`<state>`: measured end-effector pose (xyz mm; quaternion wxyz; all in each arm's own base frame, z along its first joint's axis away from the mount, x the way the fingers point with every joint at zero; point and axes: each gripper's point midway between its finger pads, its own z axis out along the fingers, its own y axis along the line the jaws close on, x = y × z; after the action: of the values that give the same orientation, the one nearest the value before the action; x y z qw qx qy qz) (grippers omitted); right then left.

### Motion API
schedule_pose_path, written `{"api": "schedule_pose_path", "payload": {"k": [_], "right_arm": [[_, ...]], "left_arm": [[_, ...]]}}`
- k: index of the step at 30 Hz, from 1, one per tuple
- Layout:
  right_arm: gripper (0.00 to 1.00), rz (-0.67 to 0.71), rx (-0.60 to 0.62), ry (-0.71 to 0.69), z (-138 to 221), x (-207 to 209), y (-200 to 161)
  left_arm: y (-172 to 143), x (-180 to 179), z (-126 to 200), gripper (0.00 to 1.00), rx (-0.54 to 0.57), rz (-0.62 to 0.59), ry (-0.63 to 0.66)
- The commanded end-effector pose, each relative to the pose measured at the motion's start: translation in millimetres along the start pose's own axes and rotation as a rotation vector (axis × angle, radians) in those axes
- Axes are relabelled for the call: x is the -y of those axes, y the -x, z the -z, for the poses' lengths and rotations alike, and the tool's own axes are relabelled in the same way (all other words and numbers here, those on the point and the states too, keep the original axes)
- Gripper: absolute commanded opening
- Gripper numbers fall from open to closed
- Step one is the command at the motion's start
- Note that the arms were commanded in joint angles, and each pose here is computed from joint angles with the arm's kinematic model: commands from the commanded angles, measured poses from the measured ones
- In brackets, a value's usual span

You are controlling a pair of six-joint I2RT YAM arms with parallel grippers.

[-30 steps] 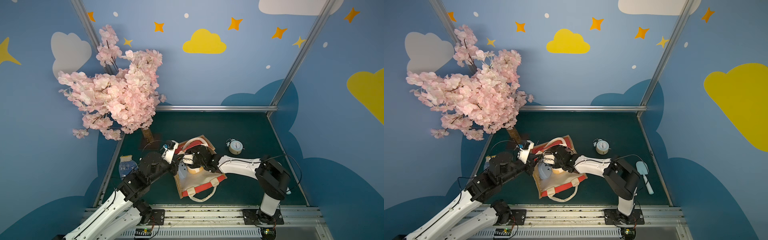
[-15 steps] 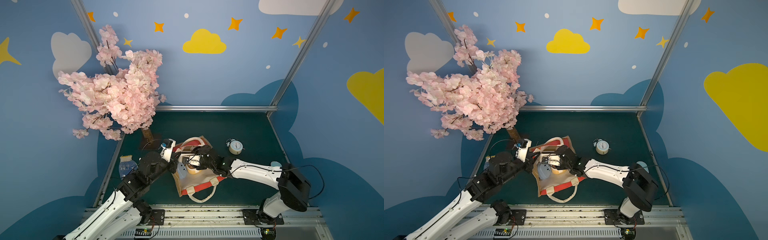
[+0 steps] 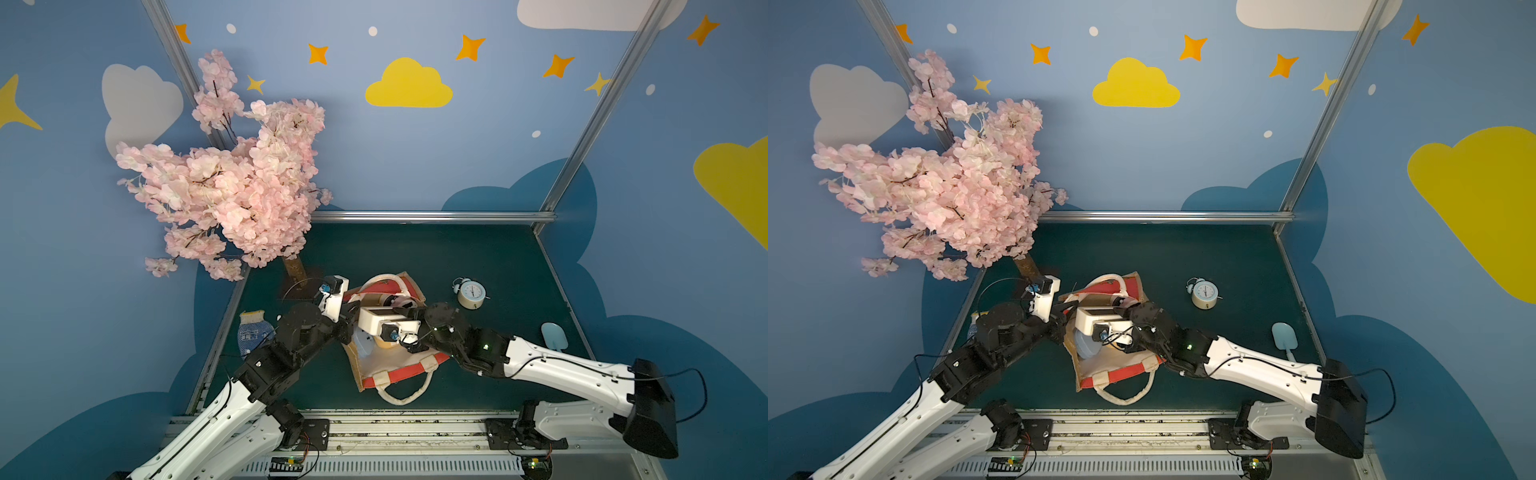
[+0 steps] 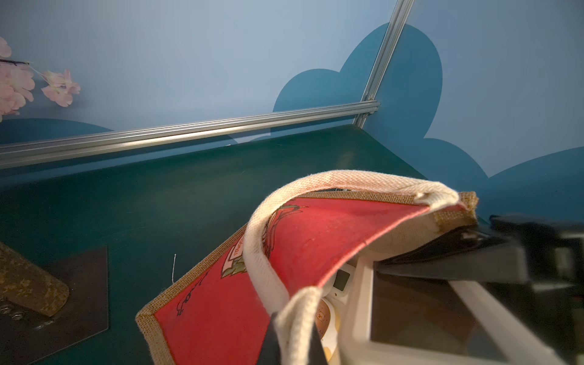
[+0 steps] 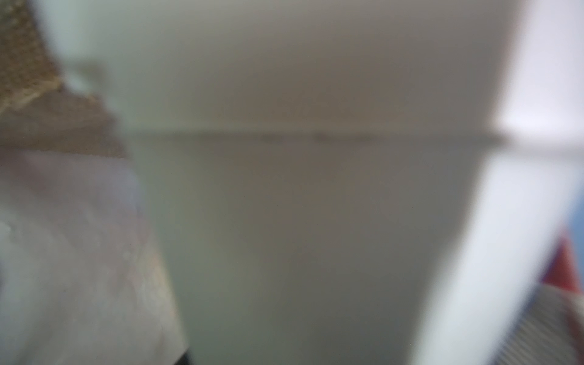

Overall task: Take the alarm clock out of the canvas bag
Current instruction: Pick up the alarm from the canvas bag, then place the alarm at the center of the board.

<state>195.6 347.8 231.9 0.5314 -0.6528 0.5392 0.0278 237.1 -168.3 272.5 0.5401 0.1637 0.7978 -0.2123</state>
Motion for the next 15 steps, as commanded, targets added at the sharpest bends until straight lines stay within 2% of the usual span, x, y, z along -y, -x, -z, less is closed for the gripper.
{"api": "schedule_pose_path", "payload": {"k": [1, 6, 10, 15], "right_arm": [[0.11, -0.063, 0.052, -0.084, 23, 20, 13], [0.12, -0.107, 0.089, -0.129, 53, 33, 17], [0.11, -0.121, 0.06, -0.18, 69, 43, 7], [0.12, -0.184, 0.081, -0.268, 91, 60, 0]], "left_arm": [[22, 5, 5, 0.06, 0.055, 0.006, -0.019], [23, 7, 2, 0.06, 0.053, -0.001, -0.03], [24, 7, 3, 0.06, 0.061, -0.004, -0.026], [23, 7, 5, 0.06, 0.058, -0.006, -0.029]]}}
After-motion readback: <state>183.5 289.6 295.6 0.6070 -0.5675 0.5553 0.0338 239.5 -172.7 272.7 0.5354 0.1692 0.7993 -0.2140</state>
